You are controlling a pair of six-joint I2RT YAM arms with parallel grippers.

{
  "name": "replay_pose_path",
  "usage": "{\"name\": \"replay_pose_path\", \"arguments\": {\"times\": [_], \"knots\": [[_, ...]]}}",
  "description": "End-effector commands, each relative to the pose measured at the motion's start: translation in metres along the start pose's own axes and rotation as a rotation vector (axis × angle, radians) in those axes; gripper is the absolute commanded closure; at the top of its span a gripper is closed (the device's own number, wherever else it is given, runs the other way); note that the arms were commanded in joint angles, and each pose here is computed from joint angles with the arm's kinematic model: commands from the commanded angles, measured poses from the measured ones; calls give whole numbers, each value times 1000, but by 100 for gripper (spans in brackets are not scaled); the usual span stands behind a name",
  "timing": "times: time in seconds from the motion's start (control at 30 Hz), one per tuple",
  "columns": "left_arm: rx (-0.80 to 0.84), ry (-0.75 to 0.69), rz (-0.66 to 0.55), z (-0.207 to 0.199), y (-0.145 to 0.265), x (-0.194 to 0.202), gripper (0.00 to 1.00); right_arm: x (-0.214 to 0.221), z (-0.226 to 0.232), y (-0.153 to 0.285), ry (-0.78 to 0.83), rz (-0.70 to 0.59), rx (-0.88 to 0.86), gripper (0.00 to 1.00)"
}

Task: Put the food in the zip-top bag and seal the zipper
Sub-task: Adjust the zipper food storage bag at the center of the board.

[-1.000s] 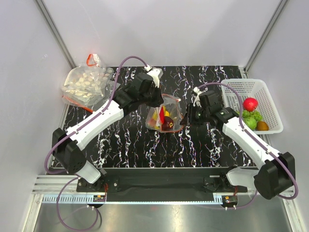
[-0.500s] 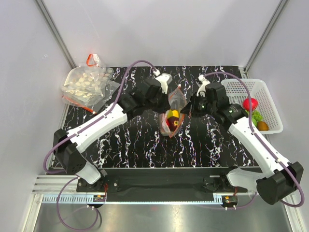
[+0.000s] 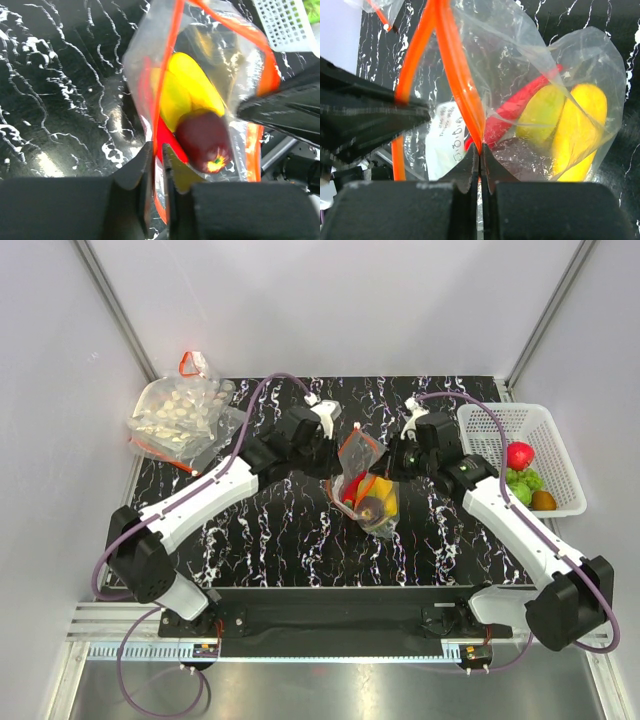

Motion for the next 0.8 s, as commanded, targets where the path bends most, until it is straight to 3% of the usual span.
{"name": "replay_pose_path", "arguments": {"times": [0.0, 0.23, 0.47, 0.63, 0.77], "knots": [[126, -17, -112, -28, 18, -24, 80, -10, 15, -2, 15, -37, -64, 100], [161, 3, -109, -31, 12, -18, 70, -9, 21, 2, 22, -44, -99, 100], [146, -7, -107, -27, 9, -15, 93, -15, 31, 13, 42, -64, -139, 99], [79, -13, -145, -16, 19, -27, 100, -19, 24, 15, 56, -92, -91, 77], [25, -21, -195, -9, 29, -44, 100, -21, 17, 16, 53, -105, -41, 72]]}}
Point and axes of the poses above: each gripper's point midway between its finger pads, its own y axis back along the fingers, its own z axis along the line the jaws close on, x = y × z, the point moved 2 cm from there along y, back along the fingers, and after that the axes turned 6 degrees about -y, right-handed, at the moved point
